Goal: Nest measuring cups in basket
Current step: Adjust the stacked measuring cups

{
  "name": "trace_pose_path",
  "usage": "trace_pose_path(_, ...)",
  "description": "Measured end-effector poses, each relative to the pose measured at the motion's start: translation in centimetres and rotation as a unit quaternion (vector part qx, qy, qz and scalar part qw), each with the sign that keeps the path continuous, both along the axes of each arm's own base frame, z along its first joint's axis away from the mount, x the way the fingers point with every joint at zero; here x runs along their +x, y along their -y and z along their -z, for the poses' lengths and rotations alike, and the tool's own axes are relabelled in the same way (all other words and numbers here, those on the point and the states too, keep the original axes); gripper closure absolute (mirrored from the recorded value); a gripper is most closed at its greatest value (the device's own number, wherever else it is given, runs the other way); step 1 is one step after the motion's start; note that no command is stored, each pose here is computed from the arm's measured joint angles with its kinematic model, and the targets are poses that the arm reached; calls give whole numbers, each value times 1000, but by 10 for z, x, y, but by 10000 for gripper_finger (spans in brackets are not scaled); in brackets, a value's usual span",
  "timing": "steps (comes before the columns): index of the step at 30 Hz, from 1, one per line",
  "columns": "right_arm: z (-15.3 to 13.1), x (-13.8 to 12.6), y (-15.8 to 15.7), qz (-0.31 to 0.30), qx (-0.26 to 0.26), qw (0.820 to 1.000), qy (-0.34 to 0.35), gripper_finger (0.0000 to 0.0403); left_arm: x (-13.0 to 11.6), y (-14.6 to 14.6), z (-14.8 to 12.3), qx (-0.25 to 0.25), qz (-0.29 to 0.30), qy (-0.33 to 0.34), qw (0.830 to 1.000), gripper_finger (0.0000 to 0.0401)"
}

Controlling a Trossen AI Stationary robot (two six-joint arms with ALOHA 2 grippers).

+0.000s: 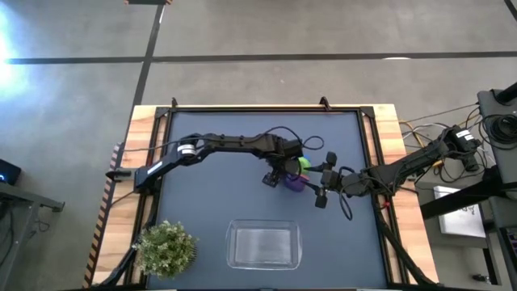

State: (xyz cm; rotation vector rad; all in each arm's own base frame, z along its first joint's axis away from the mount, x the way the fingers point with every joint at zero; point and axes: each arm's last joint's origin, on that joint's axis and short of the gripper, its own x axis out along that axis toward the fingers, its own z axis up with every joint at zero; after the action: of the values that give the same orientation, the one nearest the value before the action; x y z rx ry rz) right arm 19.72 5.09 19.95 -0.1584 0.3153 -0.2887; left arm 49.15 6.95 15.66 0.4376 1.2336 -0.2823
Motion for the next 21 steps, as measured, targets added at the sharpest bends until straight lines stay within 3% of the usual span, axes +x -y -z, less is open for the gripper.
trace_pose_path(5, 0, 0, 0, 0, 0, 1000, 0, 202, 2, -1, 6, 8, -15, 0, 1000, 89)
trace_pose_path(8, 0, 0, 0, 0, -1, 1000, 0, 202, 2, -2, 6, 23, -21, 0, 1000, 120)
trace_pose_path(12, 0, 0, 0, -1, -1, 1000, -1, 202, 2, -3, 6, 30, -23, -1, 999, 200)
trace_pose_path(18, 0, 0, 0, -1, -1, 1000, -1, 202, 2, -3, 6, 27, -28, -4, 999, 372)
trace_pose_path(21, 0, 0, 0, -1, -2, 1000, -1, 202, 1, -3, 2, 25, -44, -7, 999, 378)
